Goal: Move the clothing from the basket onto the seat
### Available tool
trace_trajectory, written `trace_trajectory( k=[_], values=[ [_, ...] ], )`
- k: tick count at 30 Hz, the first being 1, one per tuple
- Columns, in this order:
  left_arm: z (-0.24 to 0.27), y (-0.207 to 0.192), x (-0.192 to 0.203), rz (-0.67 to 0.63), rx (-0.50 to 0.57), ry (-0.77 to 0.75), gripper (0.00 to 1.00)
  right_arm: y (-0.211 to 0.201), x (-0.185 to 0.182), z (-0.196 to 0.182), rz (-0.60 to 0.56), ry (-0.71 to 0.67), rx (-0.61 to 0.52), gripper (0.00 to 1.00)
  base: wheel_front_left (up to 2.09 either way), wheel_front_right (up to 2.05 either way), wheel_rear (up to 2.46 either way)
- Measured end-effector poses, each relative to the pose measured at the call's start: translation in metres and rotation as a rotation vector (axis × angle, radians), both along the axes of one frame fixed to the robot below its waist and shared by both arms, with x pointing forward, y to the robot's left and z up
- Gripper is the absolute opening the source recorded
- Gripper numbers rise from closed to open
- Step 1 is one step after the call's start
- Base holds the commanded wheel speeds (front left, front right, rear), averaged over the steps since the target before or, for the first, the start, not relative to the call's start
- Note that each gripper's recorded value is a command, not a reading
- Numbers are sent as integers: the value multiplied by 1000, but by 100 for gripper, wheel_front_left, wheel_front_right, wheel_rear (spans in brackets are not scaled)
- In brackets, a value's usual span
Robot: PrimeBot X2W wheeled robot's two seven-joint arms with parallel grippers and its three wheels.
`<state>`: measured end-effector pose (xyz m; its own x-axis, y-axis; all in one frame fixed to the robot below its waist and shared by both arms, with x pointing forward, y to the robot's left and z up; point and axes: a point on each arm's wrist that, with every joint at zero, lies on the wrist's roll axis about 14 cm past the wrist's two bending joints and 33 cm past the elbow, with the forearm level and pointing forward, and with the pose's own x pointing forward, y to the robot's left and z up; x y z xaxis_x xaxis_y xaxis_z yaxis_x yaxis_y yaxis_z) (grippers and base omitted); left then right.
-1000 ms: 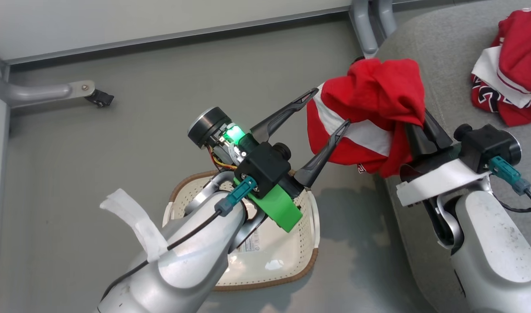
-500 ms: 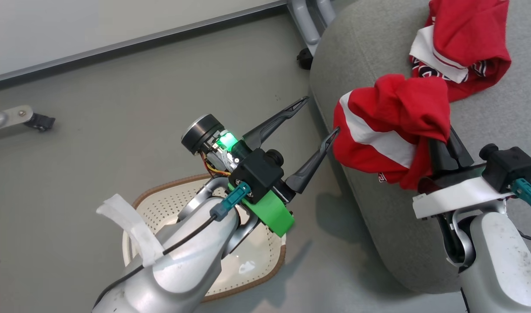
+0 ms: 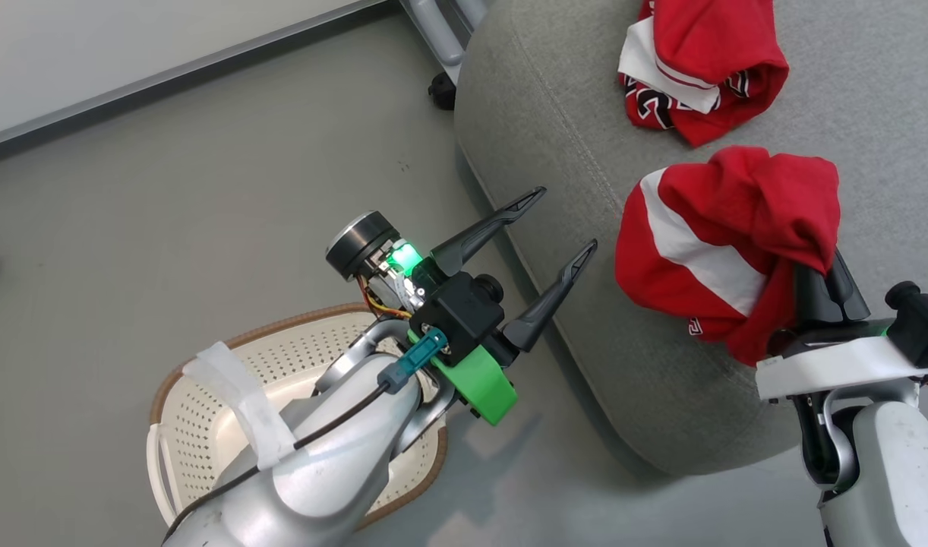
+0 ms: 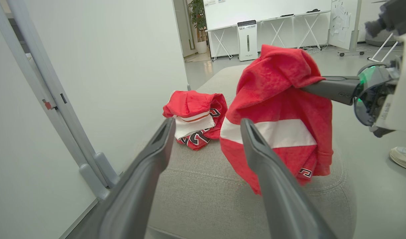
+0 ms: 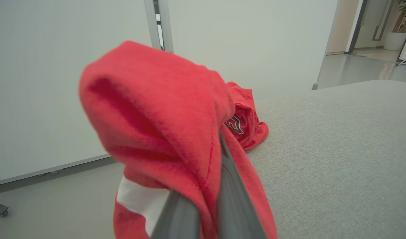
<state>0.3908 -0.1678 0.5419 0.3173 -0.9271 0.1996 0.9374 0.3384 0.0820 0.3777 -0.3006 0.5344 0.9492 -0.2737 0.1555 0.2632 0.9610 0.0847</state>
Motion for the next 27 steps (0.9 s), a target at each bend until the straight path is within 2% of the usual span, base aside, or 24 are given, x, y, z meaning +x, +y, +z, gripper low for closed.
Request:
trace_trajectory(
  k=[8,15,27],
  values=[
    [-3,-10,-3,-33,-11,18,100,-12,-12,-4,-50,14,1,0,0,0,0],
    [-4,-6,1,-18,-12,21,100,-13,-7,5,-49,-13,-7,0,0,0,0],
    [-26,2,19,7,-7,62,100,-34,54,97,-40,-246,-162,0,0,0,0]
  ],
)
